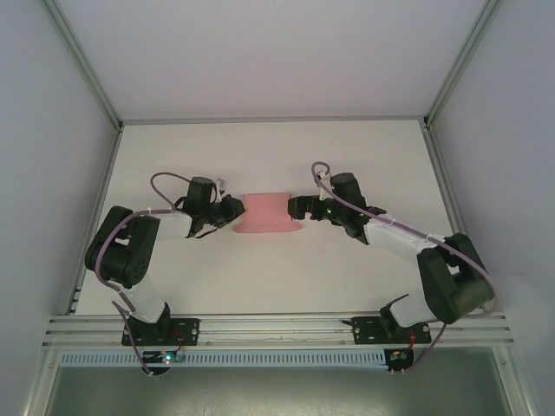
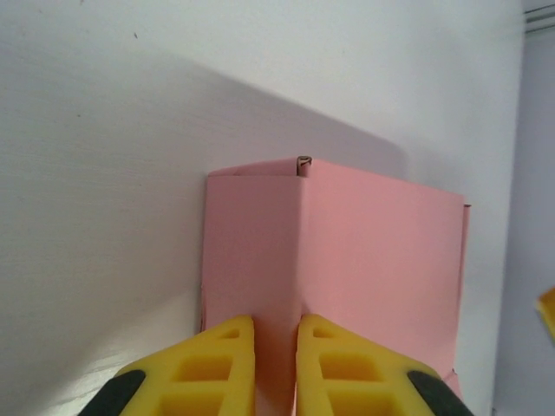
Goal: Assemble paper box
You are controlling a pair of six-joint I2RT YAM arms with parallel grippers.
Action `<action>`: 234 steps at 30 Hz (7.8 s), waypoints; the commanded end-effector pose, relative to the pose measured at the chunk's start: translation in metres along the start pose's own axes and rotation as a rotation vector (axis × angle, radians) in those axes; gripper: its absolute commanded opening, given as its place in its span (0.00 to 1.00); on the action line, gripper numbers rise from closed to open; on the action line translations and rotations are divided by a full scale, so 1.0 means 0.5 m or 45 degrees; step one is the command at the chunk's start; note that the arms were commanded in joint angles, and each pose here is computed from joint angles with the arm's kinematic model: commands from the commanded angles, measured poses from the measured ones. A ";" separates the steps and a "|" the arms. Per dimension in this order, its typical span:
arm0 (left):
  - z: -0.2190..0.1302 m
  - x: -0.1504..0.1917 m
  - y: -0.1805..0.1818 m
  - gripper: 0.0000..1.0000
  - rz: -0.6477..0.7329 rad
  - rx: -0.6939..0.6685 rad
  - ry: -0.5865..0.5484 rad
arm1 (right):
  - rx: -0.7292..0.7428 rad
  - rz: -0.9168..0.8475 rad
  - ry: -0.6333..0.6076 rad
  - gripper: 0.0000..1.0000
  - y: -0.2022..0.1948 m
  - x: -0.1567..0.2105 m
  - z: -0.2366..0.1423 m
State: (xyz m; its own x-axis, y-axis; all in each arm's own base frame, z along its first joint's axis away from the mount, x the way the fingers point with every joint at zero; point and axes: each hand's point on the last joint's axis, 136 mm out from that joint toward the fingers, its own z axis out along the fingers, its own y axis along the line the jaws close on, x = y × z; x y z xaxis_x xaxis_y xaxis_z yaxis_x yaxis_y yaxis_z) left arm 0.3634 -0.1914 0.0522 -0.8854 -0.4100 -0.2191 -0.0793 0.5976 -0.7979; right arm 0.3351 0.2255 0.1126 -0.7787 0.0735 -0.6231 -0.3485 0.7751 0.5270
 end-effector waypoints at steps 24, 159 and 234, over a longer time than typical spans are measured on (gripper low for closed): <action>-0.006 0.020 0.024 0.15 -0.018 0.086 0.056 | -0.524 0.266 0.246 0.73 0.110 0.008 0.100; 0.029 0.155 -0.173 0.33 2.015 0.028 0.954 | 0.118 -0.515 0.383 0.30 -0.004 0.016 -0.128; -0.059 0.028 -0.172 0.36 1.250 -0.618 0.290 | 0.570 -0.280 0.006 0.00 -0.018 0.034 -0.021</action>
State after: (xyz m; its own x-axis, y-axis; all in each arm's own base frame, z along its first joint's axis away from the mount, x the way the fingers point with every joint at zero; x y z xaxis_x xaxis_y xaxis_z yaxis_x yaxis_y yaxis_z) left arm 0.3366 -0.2188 0.1316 -0.7228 0.5163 -0.4593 0.5835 0.8121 -0.0054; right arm 0.3295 0.2147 0.1173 -0.6803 -0.0735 -0.7292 -0.2320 0.9654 0.1191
